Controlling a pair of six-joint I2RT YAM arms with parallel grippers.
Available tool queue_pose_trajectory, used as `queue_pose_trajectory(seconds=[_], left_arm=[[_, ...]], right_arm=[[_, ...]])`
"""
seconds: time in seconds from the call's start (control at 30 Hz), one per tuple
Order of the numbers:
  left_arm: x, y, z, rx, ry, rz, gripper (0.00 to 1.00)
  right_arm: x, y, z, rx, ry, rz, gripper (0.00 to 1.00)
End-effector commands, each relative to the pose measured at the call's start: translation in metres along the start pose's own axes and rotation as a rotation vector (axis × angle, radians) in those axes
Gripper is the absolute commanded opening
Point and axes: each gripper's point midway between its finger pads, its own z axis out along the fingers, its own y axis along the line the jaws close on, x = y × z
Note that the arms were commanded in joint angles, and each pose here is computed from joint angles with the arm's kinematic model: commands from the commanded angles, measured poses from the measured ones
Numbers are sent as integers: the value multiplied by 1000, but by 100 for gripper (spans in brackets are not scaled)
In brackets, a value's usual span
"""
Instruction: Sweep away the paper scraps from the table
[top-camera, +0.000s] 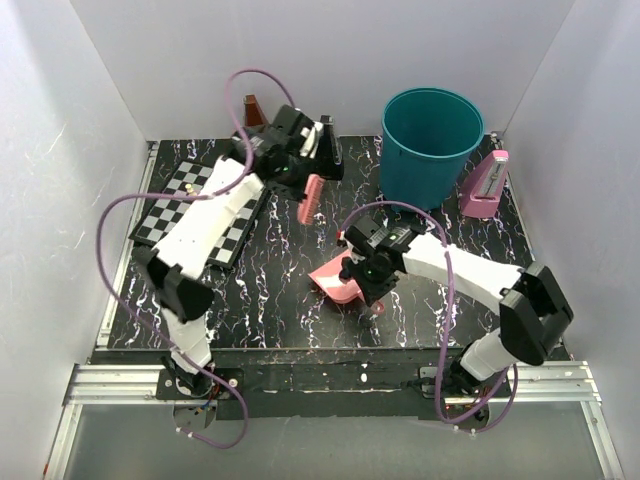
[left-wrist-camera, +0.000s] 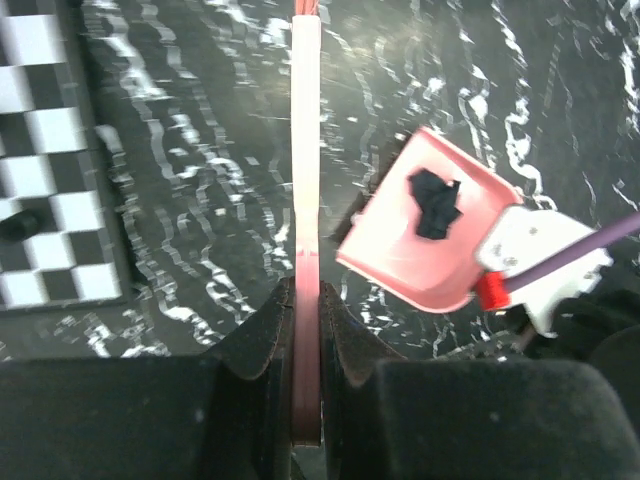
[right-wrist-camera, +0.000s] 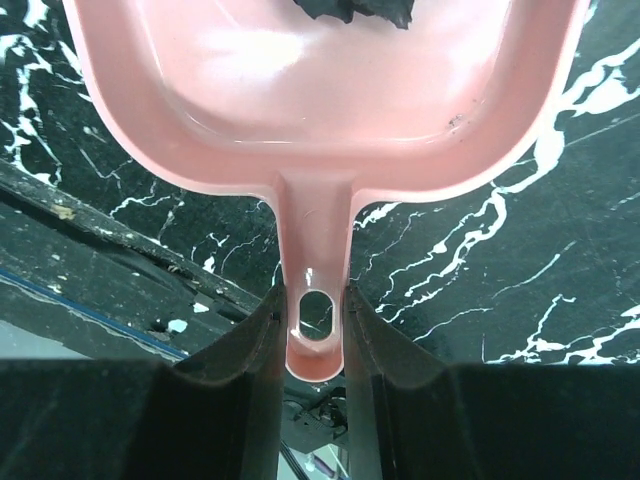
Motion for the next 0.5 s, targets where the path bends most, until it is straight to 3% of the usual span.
queue_pose_trajectory(seconds=[0.0, 0.17, 0.47], left_arm=[[4, 53, -64, -242, -167, -63, 0], [14, 100, -91, -416, -341, -133, 0], [48, 118, -103, -437, -539, -94, 0]], right_arm=[[-20, 0, -30, 13, -140, 11, 1], [-31, 3, -69, -3, -210, 21, 1], [-75, -2, -167, -90, -402, 125, 1]])
